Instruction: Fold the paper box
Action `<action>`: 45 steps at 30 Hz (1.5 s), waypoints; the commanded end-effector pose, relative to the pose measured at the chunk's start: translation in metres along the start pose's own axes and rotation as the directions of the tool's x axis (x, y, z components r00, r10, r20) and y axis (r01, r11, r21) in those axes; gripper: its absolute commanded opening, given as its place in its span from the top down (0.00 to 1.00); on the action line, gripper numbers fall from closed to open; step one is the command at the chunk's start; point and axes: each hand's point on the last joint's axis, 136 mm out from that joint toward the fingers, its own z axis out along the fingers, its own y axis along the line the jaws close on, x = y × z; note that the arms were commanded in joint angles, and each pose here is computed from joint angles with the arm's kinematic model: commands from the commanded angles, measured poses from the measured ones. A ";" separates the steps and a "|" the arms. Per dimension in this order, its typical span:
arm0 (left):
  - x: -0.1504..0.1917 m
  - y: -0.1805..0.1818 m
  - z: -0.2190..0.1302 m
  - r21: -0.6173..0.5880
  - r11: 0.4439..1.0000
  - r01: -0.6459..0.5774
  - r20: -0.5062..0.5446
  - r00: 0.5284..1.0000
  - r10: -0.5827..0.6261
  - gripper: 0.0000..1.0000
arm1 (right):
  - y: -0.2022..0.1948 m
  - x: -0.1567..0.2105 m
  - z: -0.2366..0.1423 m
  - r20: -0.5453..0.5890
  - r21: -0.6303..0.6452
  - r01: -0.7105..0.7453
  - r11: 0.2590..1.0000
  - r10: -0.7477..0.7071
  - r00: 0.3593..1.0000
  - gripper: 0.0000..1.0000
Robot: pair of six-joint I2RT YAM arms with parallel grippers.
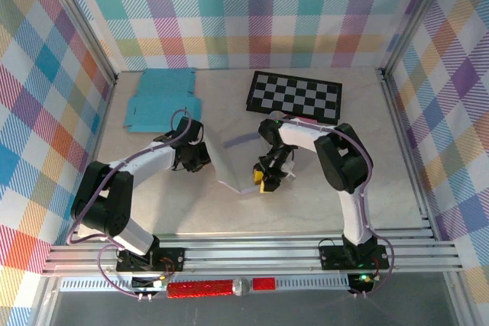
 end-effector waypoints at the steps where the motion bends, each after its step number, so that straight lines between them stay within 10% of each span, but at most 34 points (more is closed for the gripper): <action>1: -0.015 -0.025 -0.007 0.065 0.998 -0.012 0.040 0.999 0.009 0.74 | -0.002 0.018 -0.026 -0.016 -0.074 0.054 0.996 -0.056 0.998 0.43; 10: -0.027 -0.043 -0.008 0.099 0.995 -0.027 0.053 0.998 0.022 0.74 | 0.009 0.043 -0.102 0.156 -0.192 0.449 0.873 -0.424 0.892 0.34; 19: -0.040 -0.076 -0.011 0.201 0.979 -0.041 0.071 0.997 0.027 0.74 | 0.053 0.093 -0.168 0.415 -0.202 0.898 0.391 -0.796 0.440 0.44; 23: -0.043 -0.089 -0.012 0.230 0.972 -0.046 0.064 0.997 0.032 0.74 | 0.061 0.110 -0.177 0.445 -0.206 0.938 0.281 -0.826 0.345 0.42; 45: -0.029 -0.135 -0.013 0.306 0.948 -0.087 0.053 0.996 0.074 0.76 | 0.092 0.121 -0.166 0.451 -0.127 0.927 0.353 -0.812 0.371 0.47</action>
